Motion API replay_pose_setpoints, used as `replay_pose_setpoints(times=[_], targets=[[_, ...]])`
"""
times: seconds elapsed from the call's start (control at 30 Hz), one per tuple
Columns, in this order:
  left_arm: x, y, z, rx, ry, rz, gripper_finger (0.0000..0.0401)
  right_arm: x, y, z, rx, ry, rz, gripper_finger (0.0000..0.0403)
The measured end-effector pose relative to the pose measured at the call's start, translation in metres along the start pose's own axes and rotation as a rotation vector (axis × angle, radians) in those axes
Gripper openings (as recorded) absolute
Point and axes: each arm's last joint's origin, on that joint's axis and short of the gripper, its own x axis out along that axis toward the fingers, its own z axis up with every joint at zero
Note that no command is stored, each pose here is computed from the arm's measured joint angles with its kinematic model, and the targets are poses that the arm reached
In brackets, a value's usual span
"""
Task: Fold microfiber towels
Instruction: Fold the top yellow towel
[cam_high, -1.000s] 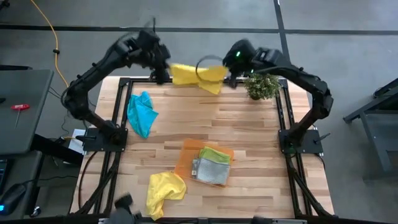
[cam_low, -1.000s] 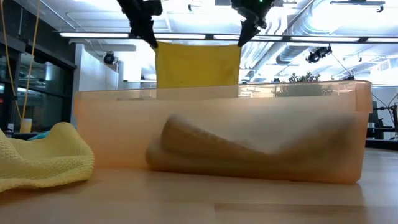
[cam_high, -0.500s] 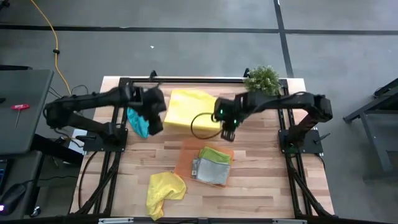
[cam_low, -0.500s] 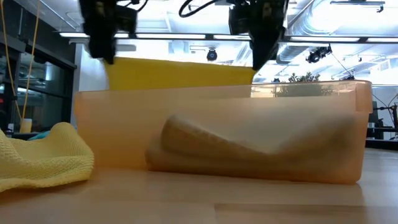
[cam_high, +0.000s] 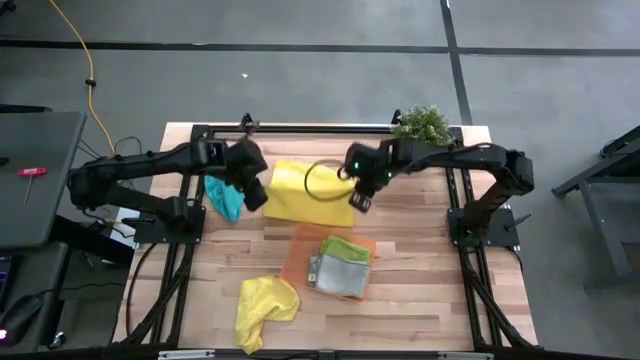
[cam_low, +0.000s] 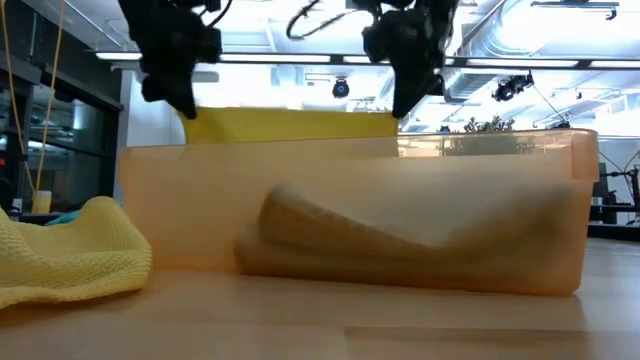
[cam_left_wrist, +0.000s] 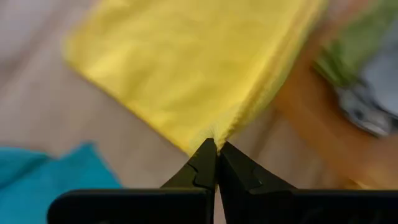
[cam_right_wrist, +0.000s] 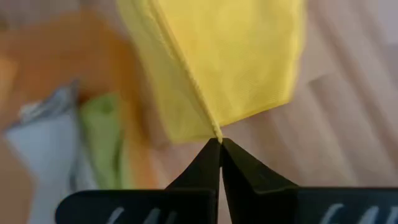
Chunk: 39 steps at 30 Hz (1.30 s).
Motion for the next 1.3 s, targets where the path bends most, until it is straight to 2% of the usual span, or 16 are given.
replay_pose_setpoints(times=[0.13,0.23,0.37,0.5,0.63,0.77,0.87,0.97,1.07,1.17,1.3], targets=[[0.001,0.022,0.009,-0.003,-0.038,0.069,0.0000,-0.002,-0.028,0.010,0.017,-0.043,-0.089,0.0000],[-0.011,0.044,0.027,0.001,-0.161,0.131,0.0000,-0.020,-0.054,0.024,-0.017,-0.113,-0.199,0.0000],[-0.054,0.082,0.064,-0.008,-0.418,0.251,0.0000,-0.065,-0.098,0.049,-0.015,-0.271,-0.368,0.0000],[-0.094,0.120,0.103,0.015,-0.580,0.360,0.0000,-0.115,-0.140,0.066,-0.014,-0.449,-0.523,0.0000],[-0.123,0.147,0.145,0.071,-0.631,0.409,0.0000,-0.161,-0.169,0.077,0.006,-0.588,-0.631,0.0000],[-0.149,0.152,0.175,0.096,-0.659,0.442,0.0000,-0.195,-0.169,0.082,-0.007,-0.684,-0.681,0.0000],[-0.160,0.147,0.180,0.123,-0.644,0.441,0.0000,-0.205,-0.163,0.079,-0.002,-0.699,-0.647,0.0000],[-0.153,0.138,0.175,0.162,-0.542,0.419,0.0000,-0.195,-0.153,0.075,0.000,-0.611,-0.595,0.0000],[-0.135,0.131,0.164,0.153,-0.377,0.353,0.0000,-0.177,-0.145,0.072,0.004,-0.524,-0.514,0.0000],[-0.111,0.126,0.152,0.098,-0.219,0.283,0.0000,-0.150,-0.137,0.069,0.007,-0.420,-0.436,0.0000],[-0.072,0.113,0.136,0.052,-0.073,0.214,0.0000,-0.114,-0.122,0.066,-0.004,-0.311,-0.361,0.0000]])
